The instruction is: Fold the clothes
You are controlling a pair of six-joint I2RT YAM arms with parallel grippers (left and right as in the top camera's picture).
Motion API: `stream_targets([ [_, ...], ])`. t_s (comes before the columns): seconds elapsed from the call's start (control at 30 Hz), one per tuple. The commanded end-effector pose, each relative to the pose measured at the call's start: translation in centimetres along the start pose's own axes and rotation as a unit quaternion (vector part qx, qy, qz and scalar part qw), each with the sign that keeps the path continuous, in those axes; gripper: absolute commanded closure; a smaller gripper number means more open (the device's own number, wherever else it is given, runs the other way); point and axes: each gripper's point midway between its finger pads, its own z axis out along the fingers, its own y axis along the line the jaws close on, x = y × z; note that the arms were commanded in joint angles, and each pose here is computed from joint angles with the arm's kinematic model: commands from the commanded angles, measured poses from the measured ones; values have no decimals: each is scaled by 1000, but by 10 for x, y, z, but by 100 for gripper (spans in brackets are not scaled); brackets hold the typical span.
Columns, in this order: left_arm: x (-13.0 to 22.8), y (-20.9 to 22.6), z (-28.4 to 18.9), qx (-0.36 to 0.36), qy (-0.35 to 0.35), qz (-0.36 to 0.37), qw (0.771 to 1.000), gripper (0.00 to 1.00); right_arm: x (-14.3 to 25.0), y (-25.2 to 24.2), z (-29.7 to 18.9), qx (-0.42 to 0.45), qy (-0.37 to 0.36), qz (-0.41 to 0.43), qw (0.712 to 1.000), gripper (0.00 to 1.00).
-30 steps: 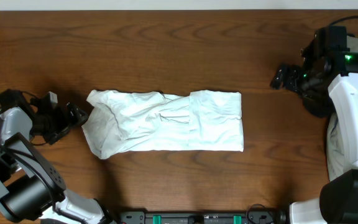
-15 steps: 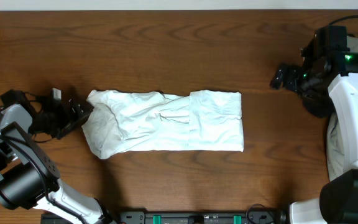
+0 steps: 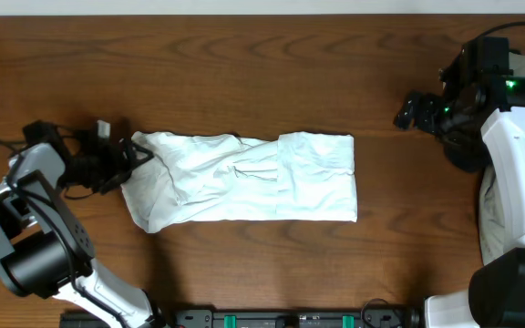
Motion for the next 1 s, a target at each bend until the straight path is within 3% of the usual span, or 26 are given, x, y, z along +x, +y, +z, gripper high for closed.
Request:
stream_targets([
  [0.0,24,19,24,-28,47,-19,998,2,3,2,3,-4,8,-8,1000,1],
  [0.43,37,25,36,-26,75,-41,996,1,3,5,3,-12,8,-8,1000,1],
  [0.7,44,33,39,-40,89,-47,994,29,3,5,3,-11,9,-8,1000,1],
  [0.97,50,31,39,-38,99,-54,993,29,2,5,3,-12,8,-8,1000,1],
])
